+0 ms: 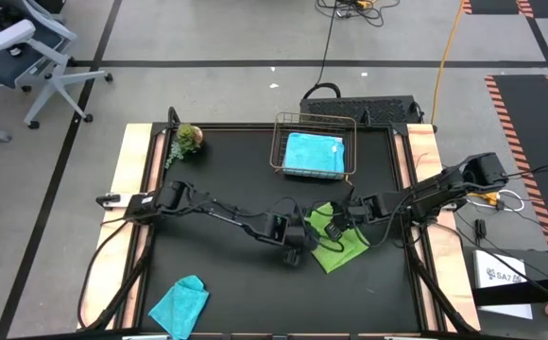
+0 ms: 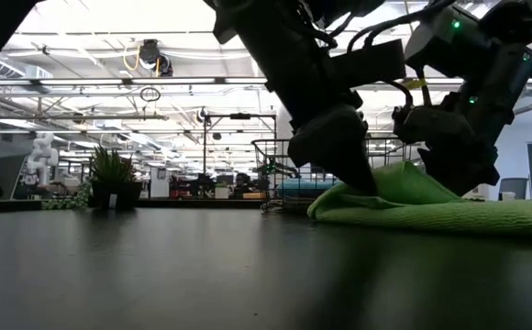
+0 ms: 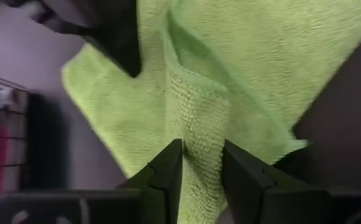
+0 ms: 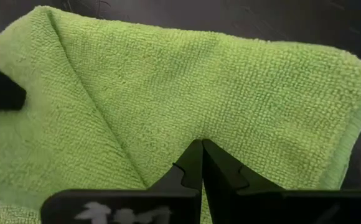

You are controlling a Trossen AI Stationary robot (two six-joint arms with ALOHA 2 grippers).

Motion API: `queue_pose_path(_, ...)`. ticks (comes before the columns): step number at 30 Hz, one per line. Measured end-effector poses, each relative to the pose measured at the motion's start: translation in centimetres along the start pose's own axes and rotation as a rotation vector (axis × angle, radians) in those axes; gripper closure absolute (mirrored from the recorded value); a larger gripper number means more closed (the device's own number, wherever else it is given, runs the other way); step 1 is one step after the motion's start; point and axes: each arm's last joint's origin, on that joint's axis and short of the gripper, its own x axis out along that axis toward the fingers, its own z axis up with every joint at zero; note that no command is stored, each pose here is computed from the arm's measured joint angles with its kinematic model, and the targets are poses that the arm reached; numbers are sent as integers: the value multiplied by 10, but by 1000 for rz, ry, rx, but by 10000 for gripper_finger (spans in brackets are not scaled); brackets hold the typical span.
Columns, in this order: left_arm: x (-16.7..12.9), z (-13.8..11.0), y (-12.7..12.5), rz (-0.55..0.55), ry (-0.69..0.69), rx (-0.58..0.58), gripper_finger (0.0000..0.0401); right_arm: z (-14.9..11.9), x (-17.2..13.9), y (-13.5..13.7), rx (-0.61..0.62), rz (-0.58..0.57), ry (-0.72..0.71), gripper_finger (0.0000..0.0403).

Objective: Fold microfiber towels
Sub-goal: Fold the green towel

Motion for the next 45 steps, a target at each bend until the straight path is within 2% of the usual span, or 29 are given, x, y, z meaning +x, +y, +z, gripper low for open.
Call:
queue_pose_path(3,-2,2,7,51,-10,22,319,0,0,0,2,1,2,403)
queue_pose_path(9,-1,0,36,100,-36,-35,368,1,-1,2,4,20,-12,403)
queue_pose_path(13,5,-5,51,39,-58,-84,395,2,-4,0,4,5,-37,403)
queue_pose_path(17,7,-8,59,15,-60,-167,376,4,-11,-3,3,-36,-94,403)
queue_pose_path(22,8,-9,62,8,-61,-174,343,5,-26,-10,6,-75,-142,403)
queue_pose_path(27,10,-13,59,-9,-60,-159,320,9,-43,-11,26,-21,-196,403)
queue_pose_path(31,13,-16,60,-8,-57,-163,320,10,-52,-7,36,39,-236,403)
queue_pose_path(35,13,-19,67,75,-22,-171,320,8,-51,3,23,107,-257,403)
queue_pose_path(39,7,-21,82,145,-6,-178,320,2,-48,7,-7,128,-210,403)
queue_pose_path(42,-1,-24,89,125,17,-200,320,-2,-48,9,-65,130,-186,403)
queue_pose_path(45,-13,-28,87,54,71,-208,320,-6,-51,12,-182,140,-182,403)
